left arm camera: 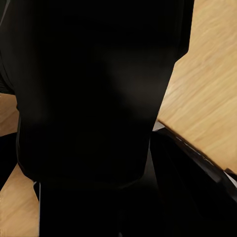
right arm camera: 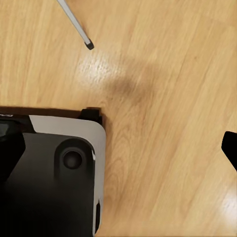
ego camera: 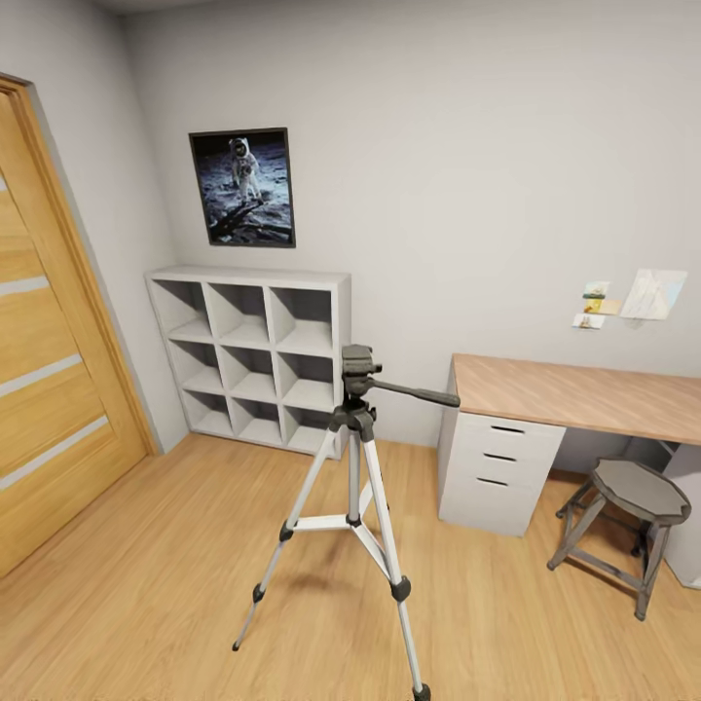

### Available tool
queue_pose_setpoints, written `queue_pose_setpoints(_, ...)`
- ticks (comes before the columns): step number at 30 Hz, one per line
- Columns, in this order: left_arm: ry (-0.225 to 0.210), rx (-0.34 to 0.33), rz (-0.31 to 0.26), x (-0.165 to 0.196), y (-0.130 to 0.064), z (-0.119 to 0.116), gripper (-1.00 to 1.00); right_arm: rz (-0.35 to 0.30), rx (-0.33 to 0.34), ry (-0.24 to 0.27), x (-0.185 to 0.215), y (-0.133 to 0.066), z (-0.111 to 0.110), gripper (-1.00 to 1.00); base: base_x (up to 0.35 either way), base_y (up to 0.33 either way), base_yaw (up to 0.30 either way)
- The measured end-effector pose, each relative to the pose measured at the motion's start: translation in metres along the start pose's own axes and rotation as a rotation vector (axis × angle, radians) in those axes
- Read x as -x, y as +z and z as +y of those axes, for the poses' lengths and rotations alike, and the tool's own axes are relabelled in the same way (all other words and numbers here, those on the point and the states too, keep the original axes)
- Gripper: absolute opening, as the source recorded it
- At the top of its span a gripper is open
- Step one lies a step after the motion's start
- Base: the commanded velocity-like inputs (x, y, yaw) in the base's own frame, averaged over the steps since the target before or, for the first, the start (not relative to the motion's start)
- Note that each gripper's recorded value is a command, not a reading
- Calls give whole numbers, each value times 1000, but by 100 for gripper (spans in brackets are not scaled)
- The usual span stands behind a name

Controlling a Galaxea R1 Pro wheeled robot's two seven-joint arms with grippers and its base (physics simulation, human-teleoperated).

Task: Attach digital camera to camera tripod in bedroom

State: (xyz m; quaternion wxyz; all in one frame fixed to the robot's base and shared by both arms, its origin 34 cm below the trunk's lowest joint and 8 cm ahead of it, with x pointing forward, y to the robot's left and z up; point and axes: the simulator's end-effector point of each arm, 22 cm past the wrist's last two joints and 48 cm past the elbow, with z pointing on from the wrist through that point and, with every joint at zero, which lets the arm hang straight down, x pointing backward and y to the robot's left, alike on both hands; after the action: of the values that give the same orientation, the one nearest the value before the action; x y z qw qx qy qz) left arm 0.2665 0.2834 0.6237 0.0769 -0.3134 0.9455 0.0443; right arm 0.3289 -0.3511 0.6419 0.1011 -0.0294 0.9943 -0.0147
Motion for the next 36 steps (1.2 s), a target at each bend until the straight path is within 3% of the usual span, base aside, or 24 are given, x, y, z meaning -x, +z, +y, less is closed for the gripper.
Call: queue_pose_setpoints(36, 8, 34, 46, -19, 6, 13, -100, 57, 3, -1, -23, 7, 1, 100, 0, 0, 0)
